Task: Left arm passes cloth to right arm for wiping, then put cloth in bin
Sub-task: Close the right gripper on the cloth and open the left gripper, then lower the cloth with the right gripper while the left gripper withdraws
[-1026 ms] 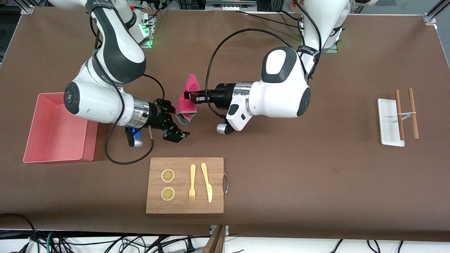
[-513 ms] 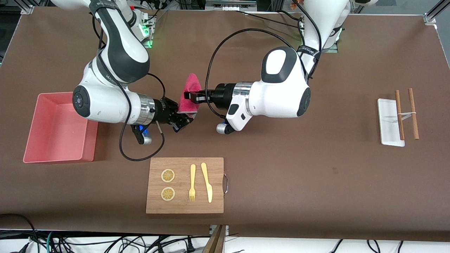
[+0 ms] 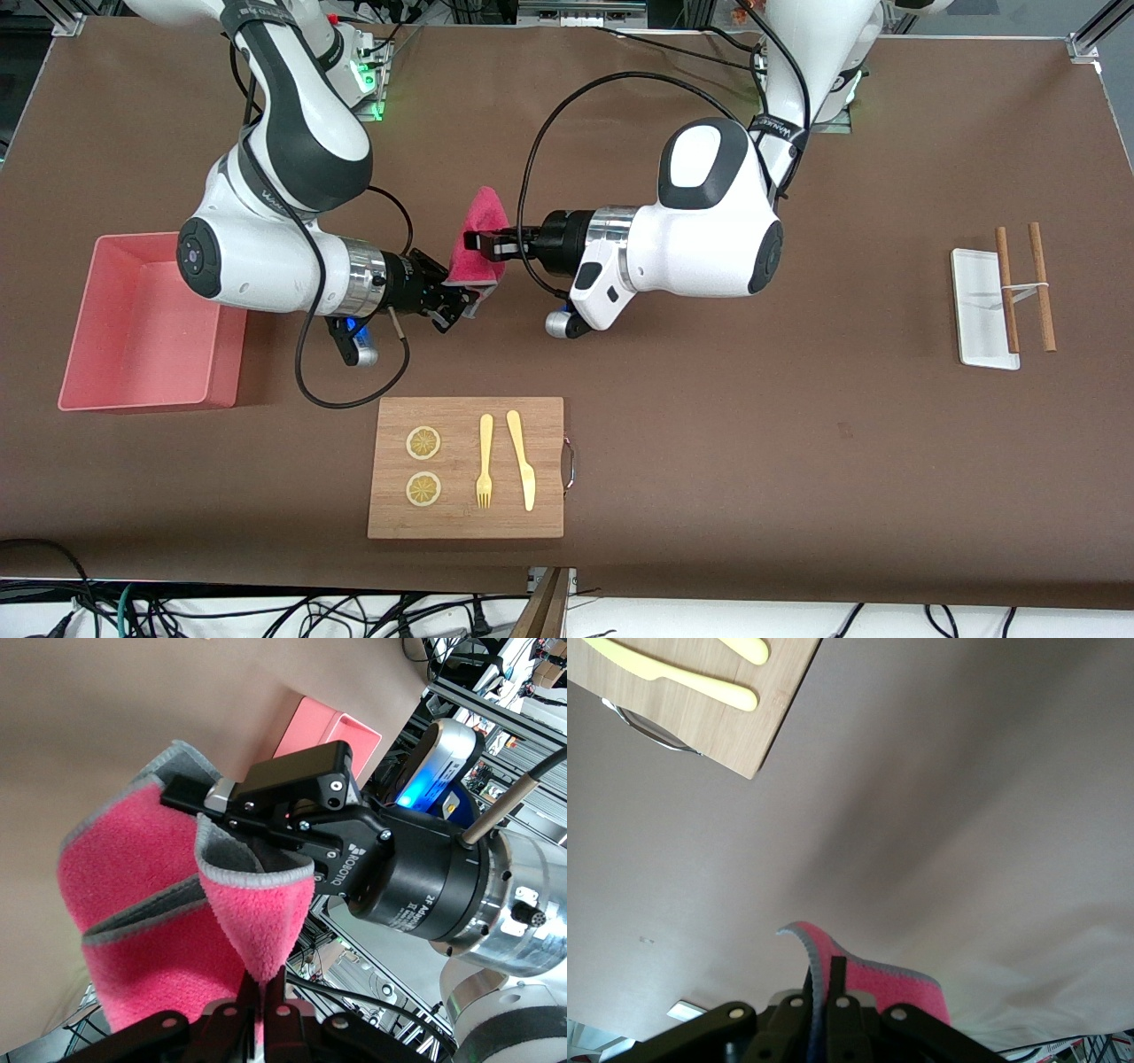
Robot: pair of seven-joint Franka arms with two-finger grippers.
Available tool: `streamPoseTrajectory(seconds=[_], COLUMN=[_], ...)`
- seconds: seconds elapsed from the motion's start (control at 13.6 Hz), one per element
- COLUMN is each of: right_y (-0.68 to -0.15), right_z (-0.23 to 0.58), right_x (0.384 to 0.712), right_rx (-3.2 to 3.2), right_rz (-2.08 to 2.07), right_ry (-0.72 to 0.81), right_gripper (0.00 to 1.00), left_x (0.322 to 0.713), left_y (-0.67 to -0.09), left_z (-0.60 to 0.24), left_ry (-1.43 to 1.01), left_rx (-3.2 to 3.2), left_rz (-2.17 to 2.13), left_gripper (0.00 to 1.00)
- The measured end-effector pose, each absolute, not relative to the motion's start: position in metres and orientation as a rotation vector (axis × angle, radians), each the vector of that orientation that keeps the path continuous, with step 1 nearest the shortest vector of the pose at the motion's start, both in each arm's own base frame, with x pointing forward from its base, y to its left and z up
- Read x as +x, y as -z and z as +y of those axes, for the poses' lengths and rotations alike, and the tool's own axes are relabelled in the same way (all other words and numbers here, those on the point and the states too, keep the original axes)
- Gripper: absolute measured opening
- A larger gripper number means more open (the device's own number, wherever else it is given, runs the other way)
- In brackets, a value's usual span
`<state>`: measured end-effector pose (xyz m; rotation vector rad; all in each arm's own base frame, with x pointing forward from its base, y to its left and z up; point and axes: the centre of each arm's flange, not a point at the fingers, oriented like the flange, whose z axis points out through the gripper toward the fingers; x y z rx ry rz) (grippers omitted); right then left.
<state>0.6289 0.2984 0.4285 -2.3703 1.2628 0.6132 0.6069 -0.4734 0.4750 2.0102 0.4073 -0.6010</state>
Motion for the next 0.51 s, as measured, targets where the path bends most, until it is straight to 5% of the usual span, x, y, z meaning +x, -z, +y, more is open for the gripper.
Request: streamPoseTrajectory(seconds=[0.07, 0.51], right_y=[-0.428, -0.428], right_z=[0.295, 0.283], right_x=[0.631, 0.635], right_rx=[-2.37, -2.388], right_rz=[1.259, 1.211], right_ry=[-0.608, -0.596], right_gripper=[0.02, 0.02], left_x=[0.608, 0.622], left_y=[-0.475, -0.47], left_z=[-0.472, -0.451], left_ry=[0.599, 0.592], left_rx=[2.01, 2.01], left_rz=[0.409, 0.442], left_gripper=[0.08, 0.69])
